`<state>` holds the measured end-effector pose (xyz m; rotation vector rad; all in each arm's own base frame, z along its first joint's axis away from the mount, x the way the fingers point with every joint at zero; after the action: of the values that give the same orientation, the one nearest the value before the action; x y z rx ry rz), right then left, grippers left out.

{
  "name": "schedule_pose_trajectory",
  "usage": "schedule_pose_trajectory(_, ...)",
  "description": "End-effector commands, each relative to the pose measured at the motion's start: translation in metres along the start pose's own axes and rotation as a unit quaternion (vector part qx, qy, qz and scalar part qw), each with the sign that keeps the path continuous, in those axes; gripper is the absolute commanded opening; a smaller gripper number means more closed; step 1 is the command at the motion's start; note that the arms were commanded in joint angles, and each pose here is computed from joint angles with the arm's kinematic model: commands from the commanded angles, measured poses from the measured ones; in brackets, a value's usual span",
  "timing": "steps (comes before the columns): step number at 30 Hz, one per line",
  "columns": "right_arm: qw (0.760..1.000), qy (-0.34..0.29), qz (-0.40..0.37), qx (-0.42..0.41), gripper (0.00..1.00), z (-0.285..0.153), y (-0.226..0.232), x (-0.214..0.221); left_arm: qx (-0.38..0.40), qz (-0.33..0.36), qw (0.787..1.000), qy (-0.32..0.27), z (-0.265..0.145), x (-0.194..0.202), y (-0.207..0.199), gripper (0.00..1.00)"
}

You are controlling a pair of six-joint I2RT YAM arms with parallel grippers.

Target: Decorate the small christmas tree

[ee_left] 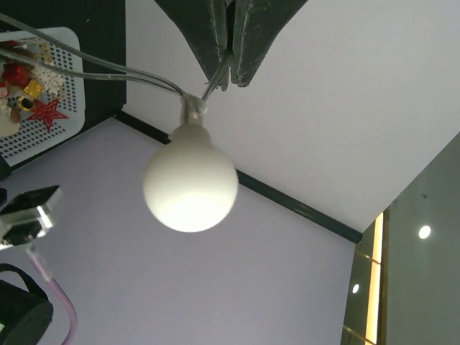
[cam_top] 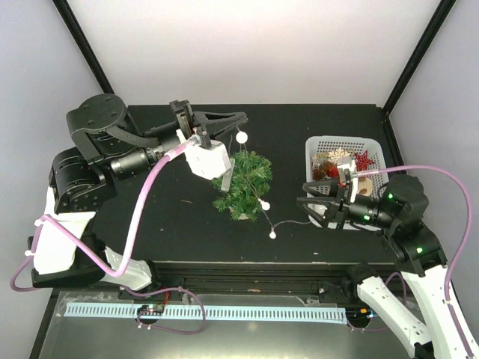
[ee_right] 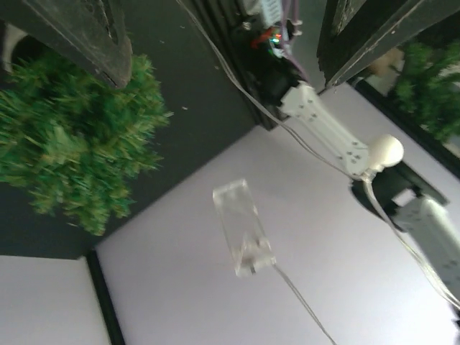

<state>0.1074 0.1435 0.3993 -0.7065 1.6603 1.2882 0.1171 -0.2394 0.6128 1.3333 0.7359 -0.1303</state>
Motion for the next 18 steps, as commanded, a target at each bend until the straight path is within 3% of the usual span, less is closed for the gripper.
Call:
schedule_pose_trajectory(1, 0.996, 0.006, -0.047, 0.073, 0.72, 0.002, -0.024, 0.008, -0.033, 0.016, 0.999, 0.013, -0.003, 0.000, 0.010, 0.02)
schedule_pose_trajectory(7, 0.986, 0.040, -0.098, 0.131, 0.69, 0.015, -0.043, 0.016, -0.041, 0.015, 0.999, 0.025, -0.005, 0.003, 0.012, 0.02)
schedule_pose_trajectory(11, 0.979, 0.072, -0.142, 0.126, 0.66, 0.035, -0.035, 0.014, -0.047, 0.018, 0.998, 0.036, -0.003, 0.006, 0.013, 0.02)
schedule_pose_trajectory(18, 0.979, 0.074, -0.163, 0.095, 0.68, 0.062, -0.024, 0.006, -0.054, 0.017, 0.998, 0.038, -0.004, 0.006, 0.016, 0.01)
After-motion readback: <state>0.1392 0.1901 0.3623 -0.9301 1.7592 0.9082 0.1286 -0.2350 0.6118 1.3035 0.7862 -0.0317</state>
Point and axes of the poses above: each gripper's point midway between its finger pads, its own z axis out along the fingers, its own y axis along the line the jaws close on, x = y × z, the point moved 5 cm from there along -z, back along the fingers, and after that the axes turned 3 degrees about -z, right-handed, at the moved point
